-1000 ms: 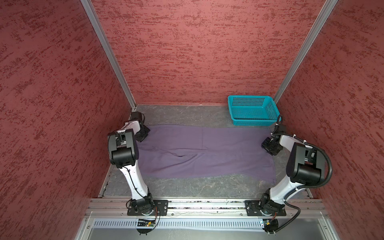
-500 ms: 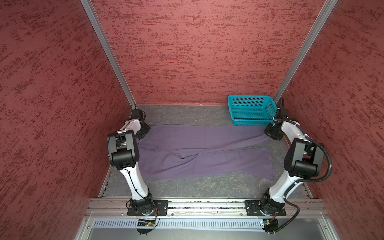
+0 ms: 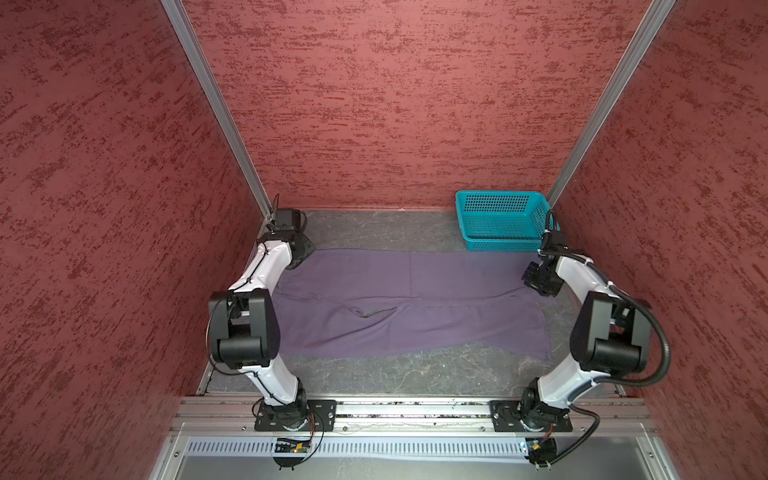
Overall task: Fold and stack the trousers
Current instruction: Smooth out the trousers at the center of the table.
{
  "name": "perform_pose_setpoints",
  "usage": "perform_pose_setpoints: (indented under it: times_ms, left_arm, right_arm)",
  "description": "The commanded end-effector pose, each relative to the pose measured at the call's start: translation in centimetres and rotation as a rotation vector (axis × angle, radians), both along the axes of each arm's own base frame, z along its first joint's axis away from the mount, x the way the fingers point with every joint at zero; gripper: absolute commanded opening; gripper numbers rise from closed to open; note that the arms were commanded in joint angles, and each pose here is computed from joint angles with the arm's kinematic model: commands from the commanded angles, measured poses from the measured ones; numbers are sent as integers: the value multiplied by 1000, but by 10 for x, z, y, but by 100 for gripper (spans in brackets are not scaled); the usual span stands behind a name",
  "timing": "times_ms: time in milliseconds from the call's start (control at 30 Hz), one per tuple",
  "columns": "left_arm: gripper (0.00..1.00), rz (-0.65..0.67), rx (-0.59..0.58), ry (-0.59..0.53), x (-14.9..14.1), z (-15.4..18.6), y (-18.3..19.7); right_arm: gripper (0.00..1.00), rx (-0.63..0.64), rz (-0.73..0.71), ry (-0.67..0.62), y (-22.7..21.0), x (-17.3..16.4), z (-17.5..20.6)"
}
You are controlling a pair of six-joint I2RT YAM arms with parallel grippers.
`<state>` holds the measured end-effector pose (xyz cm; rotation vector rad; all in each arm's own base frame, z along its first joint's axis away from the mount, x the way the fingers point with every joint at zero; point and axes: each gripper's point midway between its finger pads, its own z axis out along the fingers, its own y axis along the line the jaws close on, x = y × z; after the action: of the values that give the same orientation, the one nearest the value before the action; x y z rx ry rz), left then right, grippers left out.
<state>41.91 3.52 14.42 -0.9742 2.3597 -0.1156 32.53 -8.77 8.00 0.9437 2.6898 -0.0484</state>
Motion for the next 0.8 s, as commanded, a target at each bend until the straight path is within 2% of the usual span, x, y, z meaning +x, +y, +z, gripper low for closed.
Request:
perform_pose_setpoints:
  times_ms: [0,33,100,167,233,333,400,433,467,600,767]
  left_arm:
    - [47,-3,-2,17,-27,-7,-11]
    - [47,-7,-7,10,-35,-6,-13]
    - [48,-18,-20,12,-55,-10,-18]
    - [51,-24,-18,27,-74,-14,-19]
    - [54,-32,-22,40,-92,-19,-20]
    - [52,-45,-27,56,-119,-25,-24]
    - [50,-53,-34,58,-132,-29,-26]
    - [49,-55,-39,63,-139,-32,-27]
    - [49,-57,-43,69,-145,-36,-28]
    - [49,-58,-65,88,-157,-47,-31]
    - [50,-61,-101,100,-164,-59,-36]
  right_arm:
    - [32,55,-4,55,16,-36,-20]
    - [36,59,-7,75,18,-45,-27]
    - [49,78,-6,108,23,-58,-41]
    - [55,87,-9,118,25,-62,-49]
    - [56,110,-8,119,29,-61,-53]
    - [54,116,-13,97,30,-59,-48]
    - [45,103,-9,82,29,-59,-42]
    - [37,98,-6,78,28,-59,-40]
    - [35,92,-4,82,27,-59,-39]
    - [38,90,-7,88,27,-61,-32]
    - [51,24,25,102,47,-78,-8]
